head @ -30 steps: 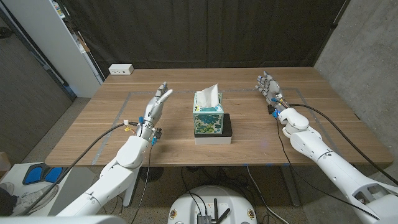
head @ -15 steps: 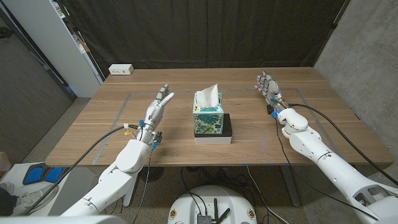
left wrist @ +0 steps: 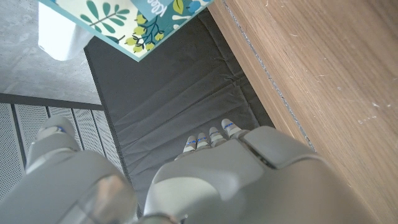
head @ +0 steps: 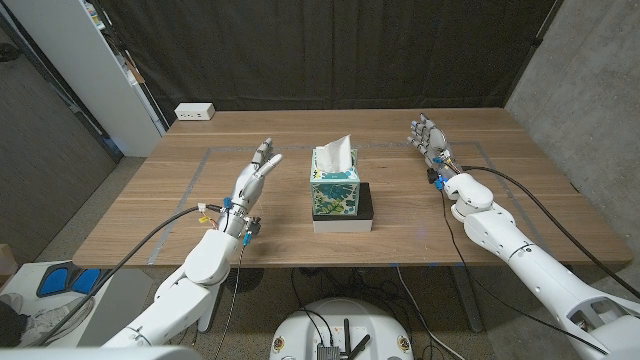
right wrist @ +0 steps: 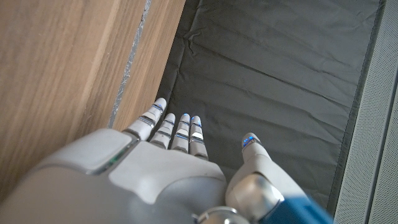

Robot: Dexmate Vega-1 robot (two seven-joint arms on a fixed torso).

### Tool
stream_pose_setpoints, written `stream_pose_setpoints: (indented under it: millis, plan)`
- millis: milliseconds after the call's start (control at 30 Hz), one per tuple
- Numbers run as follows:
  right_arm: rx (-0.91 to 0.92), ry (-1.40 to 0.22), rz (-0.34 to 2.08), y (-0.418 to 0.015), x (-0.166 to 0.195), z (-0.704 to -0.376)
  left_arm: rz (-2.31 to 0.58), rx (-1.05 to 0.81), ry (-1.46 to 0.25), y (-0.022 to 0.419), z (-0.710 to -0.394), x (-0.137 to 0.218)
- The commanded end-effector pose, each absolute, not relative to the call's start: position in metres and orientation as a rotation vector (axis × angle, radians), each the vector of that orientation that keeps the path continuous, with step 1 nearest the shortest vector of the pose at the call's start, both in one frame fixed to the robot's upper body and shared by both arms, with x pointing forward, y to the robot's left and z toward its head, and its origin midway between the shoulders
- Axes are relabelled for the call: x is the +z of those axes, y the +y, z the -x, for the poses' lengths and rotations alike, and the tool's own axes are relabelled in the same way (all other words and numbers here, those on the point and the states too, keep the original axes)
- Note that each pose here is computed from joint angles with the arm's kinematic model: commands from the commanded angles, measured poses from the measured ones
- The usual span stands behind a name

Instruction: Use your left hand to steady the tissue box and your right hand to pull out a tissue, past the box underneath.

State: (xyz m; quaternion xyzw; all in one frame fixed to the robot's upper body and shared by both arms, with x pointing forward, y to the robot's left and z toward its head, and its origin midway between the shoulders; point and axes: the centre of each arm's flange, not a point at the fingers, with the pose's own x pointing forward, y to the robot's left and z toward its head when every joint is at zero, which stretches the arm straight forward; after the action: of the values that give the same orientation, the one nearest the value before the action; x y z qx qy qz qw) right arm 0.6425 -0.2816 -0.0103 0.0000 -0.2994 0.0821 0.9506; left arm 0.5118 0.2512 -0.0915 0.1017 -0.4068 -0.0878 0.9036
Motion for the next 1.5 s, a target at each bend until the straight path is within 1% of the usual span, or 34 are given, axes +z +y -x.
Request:
stream_pose_setpoints:
  millis: [33,467,933,1133,1500]
  plan:
    - [0.167,-0.613,0.003,-0.278,-0.011,-0.638,-0.225,-0.198,-0.831,0.247,-0.505,-0.100]
    - [0.161,-0.624,0.009,-0.273,-0.011,-0.631,-0.249,-0.220,-0.828,0.250,-0.502,-0.104]
    - [0.139,-0.628,0.000,-0.273,-0.019,-0.622,-0.314,-0.280,-0.811,0.251,-0.508,-0.095]
    - [0.129,-0.630,-0.009,-0.275,-0.022,-0.618,-0.451,-0.349,-0.776,0.251,-0.508,-0.083]
    - [0.116,-0.632,-0.011,-0.275,-0.027,-0.614,-0.691,-0.414,-0.745,0.245,-0.503,-0.054]
